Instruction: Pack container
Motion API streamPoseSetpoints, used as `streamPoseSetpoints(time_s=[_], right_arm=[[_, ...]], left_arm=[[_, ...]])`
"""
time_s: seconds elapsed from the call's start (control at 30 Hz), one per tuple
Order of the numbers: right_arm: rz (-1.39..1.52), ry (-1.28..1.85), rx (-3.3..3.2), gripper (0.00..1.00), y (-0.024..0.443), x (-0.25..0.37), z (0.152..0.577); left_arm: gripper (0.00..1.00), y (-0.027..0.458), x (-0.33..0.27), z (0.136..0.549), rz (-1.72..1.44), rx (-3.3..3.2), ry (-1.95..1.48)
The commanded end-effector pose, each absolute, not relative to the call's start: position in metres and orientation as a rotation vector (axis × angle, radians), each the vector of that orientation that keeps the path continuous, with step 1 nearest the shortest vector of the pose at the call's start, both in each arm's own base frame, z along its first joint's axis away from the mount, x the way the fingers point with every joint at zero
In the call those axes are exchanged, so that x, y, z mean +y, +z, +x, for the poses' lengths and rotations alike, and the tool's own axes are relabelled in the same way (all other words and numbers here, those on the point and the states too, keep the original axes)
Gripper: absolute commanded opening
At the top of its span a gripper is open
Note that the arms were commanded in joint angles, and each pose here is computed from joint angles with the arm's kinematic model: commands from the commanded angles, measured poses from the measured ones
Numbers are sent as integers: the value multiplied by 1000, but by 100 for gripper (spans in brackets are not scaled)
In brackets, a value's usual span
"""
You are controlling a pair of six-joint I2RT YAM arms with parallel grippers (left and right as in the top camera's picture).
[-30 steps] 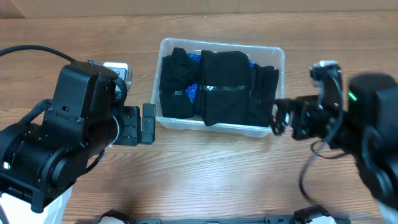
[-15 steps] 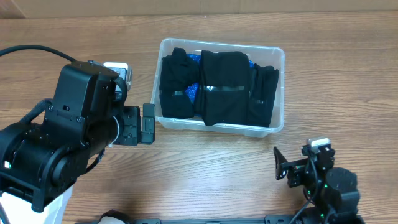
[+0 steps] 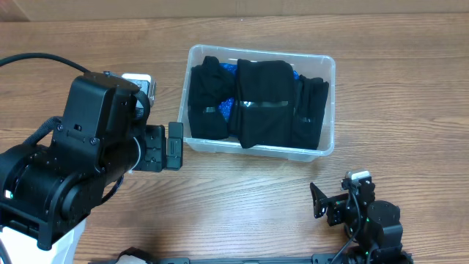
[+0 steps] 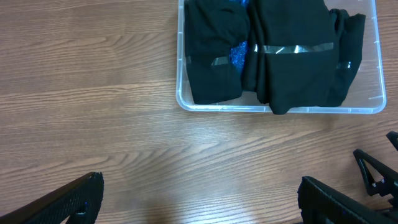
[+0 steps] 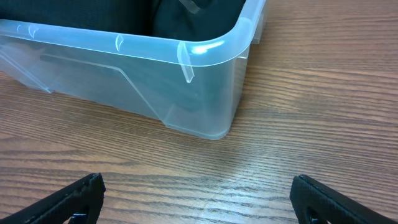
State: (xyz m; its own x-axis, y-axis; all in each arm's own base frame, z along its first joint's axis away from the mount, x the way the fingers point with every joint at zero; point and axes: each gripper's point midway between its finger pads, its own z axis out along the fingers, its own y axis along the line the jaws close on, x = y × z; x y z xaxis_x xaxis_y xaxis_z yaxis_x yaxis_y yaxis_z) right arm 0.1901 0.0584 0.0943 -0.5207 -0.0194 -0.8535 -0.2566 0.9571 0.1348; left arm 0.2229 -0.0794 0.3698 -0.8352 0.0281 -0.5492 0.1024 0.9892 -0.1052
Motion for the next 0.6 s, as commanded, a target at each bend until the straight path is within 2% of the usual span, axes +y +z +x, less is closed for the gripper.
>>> streamPoseSetpoints(time_s=[0.0,0.33,0.37,0.43,0.57], right_arm=[[-196,314,2102,100,90,60,190],[-196,314,2102,100,90,60,190],[-196,314,2102,100,90,60,190],[-196,314,2102,100,90,60,190],[-196,314,2102,100,90,60,190]], left_arm=[[100,371,-78,224,102,2549,-160],[100,375,-69,221,78,2528,-142],[100,386,-51,229,-6,2447,-77],[100,402,-48,244,-68,2299,-163],[100,390,-76,248,266,2017,-299]])
